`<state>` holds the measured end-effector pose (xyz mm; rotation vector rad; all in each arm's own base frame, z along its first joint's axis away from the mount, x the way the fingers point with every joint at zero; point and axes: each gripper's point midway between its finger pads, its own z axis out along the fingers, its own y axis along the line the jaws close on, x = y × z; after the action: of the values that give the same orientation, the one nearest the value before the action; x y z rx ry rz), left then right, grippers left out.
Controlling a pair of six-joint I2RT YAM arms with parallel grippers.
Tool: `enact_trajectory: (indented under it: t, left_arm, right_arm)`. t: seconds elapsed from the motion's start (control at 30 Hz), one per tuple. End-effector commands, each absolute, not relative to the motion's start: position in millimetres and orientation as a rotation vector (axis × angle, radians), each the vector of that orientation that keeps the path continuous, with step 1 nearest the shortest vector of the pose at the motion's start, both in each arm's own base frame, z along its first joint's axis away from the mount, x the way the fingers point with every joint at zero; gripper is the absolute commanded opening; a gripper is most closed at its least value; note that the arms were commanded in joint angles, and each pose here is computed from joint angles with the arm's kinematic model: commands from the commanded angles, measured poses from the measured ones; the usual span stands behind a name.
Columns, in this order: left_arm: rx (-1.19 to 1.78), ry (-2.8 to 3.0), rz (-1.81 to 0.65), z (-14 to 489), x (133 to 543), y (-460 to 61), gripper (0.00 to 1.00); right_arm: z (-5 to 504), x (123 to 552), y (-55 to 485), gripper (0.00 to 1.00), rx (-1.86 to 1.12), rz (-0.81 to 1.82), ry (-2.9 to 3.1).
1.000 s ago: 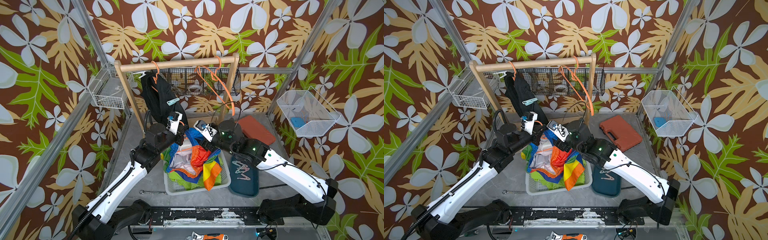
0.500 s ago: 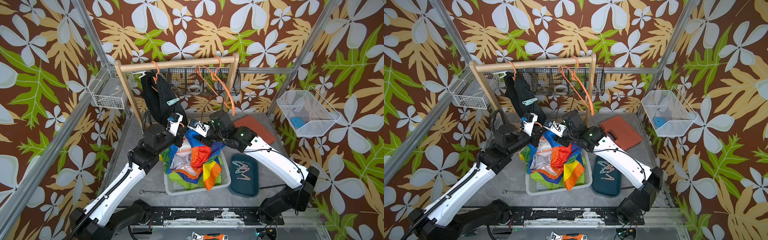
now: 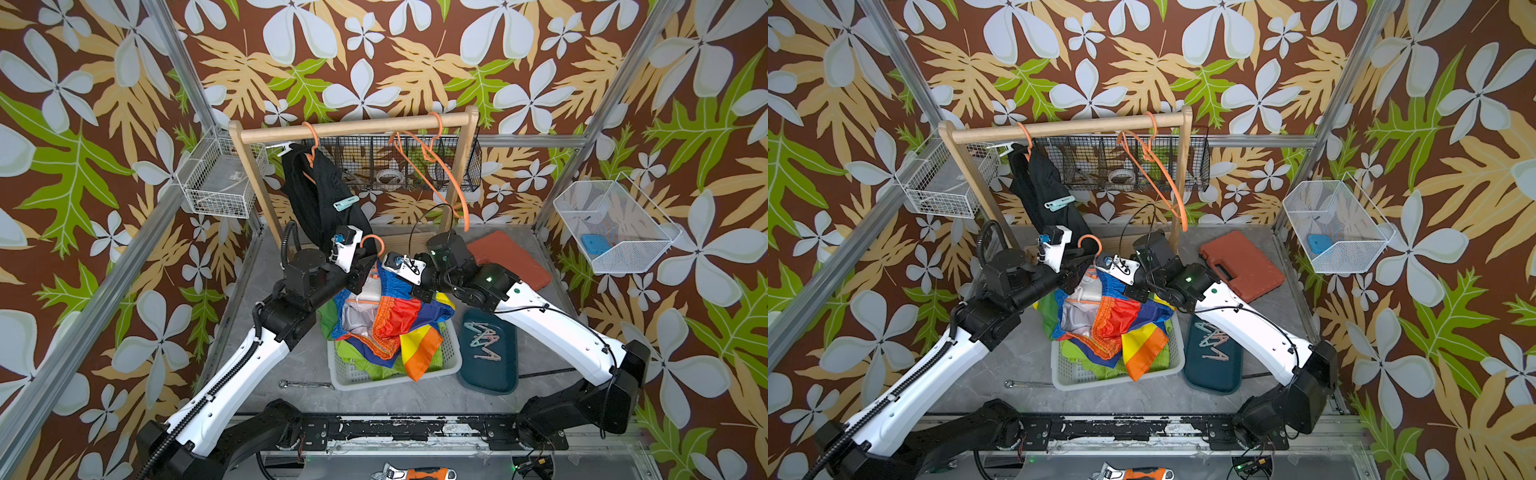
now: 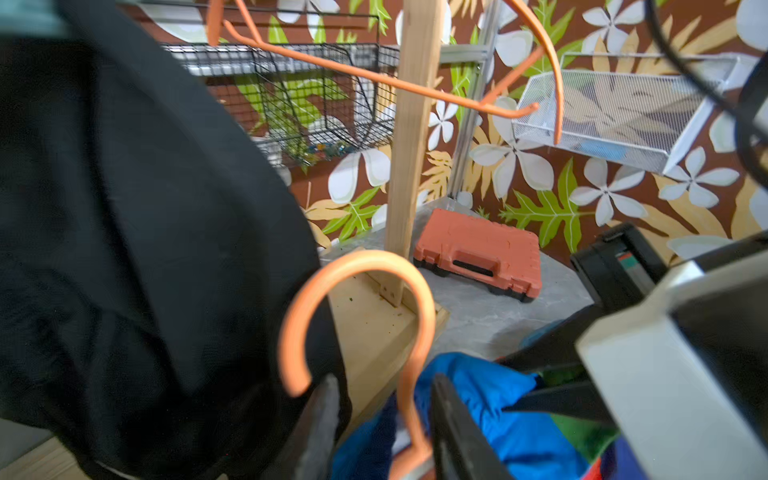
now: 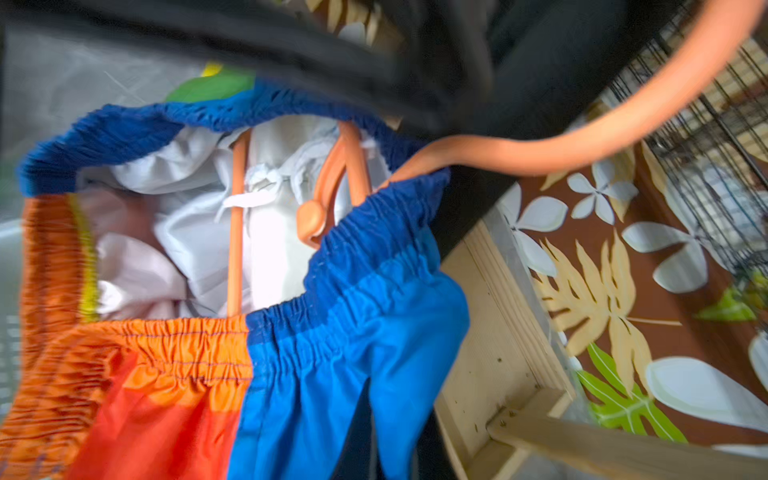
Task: Remove the clothespins securing shorts to the hanger
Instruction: Remove the clothespin from the hanger.
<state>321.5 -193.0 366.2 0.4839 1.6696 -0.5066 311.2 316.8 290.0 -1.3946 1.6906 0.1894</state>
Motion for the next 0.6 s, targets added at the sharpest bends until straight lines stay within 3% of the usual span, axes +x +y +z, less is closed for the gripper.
enact_trajectory:
  t: [0.0,0.2,0.57]
  left_arm:
    - [0.405,1.595,-0.491,391,325,-173,0.53]
    - [0.276,1.512,-0.387,427,310,-130,0.66]
    - [0.163,1.565,-0.437,410,282,-91,0.72]
  right_arm:
    - [313,322,319,0.00,-1.320,0.142,1.595]
    - [325,327,316,0.00,-1.251,0.132,1.497]
    - [359,332,299,0.02,-1.090,0.337,1.322]
